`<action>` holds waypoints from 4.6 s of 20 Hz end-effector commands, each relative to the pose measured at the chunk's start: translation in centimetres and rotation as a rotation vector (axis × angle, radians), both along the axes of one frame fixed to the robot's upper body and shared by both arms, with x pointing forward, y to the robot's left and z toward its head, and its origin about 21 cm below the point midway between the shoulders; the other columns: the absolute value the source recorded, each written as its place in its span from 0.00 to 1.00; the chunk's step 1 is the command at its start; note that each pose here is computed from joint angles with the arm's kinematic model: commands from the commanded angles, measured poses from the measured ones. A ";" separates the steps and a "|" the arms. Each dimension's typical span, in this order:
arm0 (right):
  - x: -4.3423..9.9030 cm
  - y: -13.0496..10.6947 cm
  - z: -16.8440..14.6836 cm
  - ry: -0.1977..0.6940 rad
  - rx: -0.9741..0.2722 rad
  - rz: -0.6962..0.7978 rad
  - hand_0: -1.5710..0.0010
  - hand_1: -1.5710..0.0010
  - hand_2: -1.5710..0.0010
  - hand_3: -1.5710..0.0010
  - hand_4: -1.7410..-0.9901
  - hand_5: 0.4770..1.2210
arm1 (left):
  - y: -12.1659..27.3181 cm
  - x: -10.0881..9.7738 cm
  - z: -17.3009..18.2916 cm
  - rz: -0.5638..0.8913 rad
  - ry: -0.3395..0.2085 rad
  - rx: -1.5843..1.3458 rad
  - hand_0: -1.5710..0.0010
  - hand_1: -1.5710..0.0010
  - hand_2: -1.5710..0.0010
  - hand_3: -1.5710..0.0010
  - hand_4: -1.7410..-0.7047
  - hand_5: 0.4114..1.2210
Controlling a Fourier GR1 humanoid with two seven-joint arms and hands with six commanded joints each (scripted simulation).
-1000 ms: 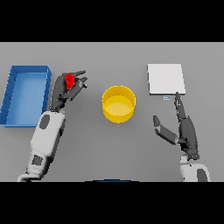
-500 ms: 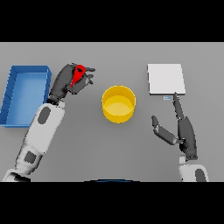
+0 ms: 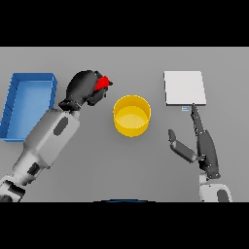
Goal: Pick up the red beaker and tilt it to pour out 1 green nut into yellow bowl. Pick up the yellow bowl and place it on the metallic measuring scale.
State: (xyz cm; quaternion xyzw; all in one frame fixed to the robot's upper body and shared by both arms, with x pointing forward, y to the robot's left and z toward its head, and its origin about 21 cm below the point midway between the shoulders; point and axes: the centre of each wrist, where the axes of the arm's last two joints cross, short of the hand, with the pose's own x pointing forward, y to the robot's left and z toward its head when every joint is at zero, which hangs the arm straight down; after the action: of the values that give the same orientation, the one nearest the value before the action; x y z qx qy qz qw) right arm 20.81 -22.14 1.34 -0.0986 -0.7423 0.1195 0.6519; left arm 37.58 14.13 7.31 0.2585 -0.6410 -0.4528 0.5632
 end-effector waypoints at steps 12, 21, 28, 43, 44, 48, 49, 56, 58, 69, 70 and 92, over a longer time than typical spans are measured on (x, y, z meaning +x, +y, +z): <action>0.4 0.5 -0.2 0.005 0.047 -0.014 1.00 1.00 1.00 1.00 0.60 0.28 | -4.4 1.3 3.1 -0.267 -0.123 0.687 0.00 0.00 0.00 0.16 0.04 0.99; 0.0 0.9 -1.1 0.013 0.086 -0.025 1.00 1.00 1.00 1.00 0.60 0.21 | -7.3 1.5 2.9 -0.478 -0.188 1.101 0.00 0.00 0.00 0.03 0.01 1.00; 0.6 0.6 -1.0 0.023 0.054 -0.051 1.00 1.00 1.00 1.00 0.62 0.16 | -9.0 1.5 3.4 -0.553 -0.273 1.312 0.00 0.00 0.00 0.01 0.00 1.00; -0.1 0.9 -1.2 -0.004 0.010 -0.054 1.00 1.00 1.00 1.00 0.71 0.15 | -11.3 2.8 7.4 -0.657 -0.390 1.620 0.00 0.00 0.00 0.00 0.01 1.00; 0.0 0.8 -1.0 -0.018 0.009 -0.058 1.00 1.00 1.00 1.00 0.71 0.15 | -11.2 3.6 9.0 -0.611 -0.422 1.616 0.00 0.00 0.00 0.00 0.01 1.00; 0.4 0.8 -1.2 -0.005 0.021 -0.050 1.00 1.00 1.00 1.00 0.74 0.16 | -9.8 5.7 15.5 -0.480 -0.480 1.527 0.00 0.00 0.07 0.34 0.04 1.00; 0.1 1.1 -1.1 -0.018 0.033 -0.042 1.00 1.00 1.00 1.00 0.74 0.16 | -9.3 6.1 17.3 -0.450 -0.493 1.497 0.00 0.00 0.06 0.27 0.04 1.00; 1.0 0.7 -1.0 -0.006 0.068 -0.022 1.00 1.00 1.00 1.00 0.71 0.16 | -0.6 9.7 24.0 0.034 -0.287 0.952 0.00 0.00 0.01 0.13 0.01 1.00; 1.0 0.4 -1.2 -0.010 0.080 -0.013 1.00 1.00 1.00 1.00 0.69 0.15 | 3.4 10.3 24.0 0.135 -0.230 0.735 0.00 0.00 0.01 0.13 0.01 1.00; 1.1 0.2 -1.3 -0.019 0.018 0.019 1.00 1.00 1.00 1.00 0.71 0.19 | 17.7 6.4 14.4 0.592 -0.129 0.009 0.00 0.00 0.00 0.08 0.00 1.00; 0.9 -0.2 -1.3 -0.023 0.006 0.025 1.00 1.00 1.00 1.00 0.71 0.21 | 18.4 5.5 13.3 0.631 -0.114 -0.025 0.00 0.00 0.00 0.07 0.00 1.00; 0.5 0.2 -1.5 -0.030 -0.007 0.032 1.00 1.00 1.00 1.00 0.74 0.25 | 19.2 -4.1 2.7 0.696 0.276 -0.082 0.41 0.52 0.51 0.54 0.68 0.43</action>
State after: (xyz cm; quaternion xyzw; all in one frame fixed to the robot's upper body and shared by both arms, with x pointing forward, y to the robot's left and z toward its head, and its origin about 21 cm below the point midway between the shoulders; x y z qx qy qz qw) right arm 21.32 -21.96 -0.19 -0.0909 -0.7532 0.1309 0.6382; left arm 33.49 33.34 10.00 0.3748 -0.4504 -0.2389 0.7743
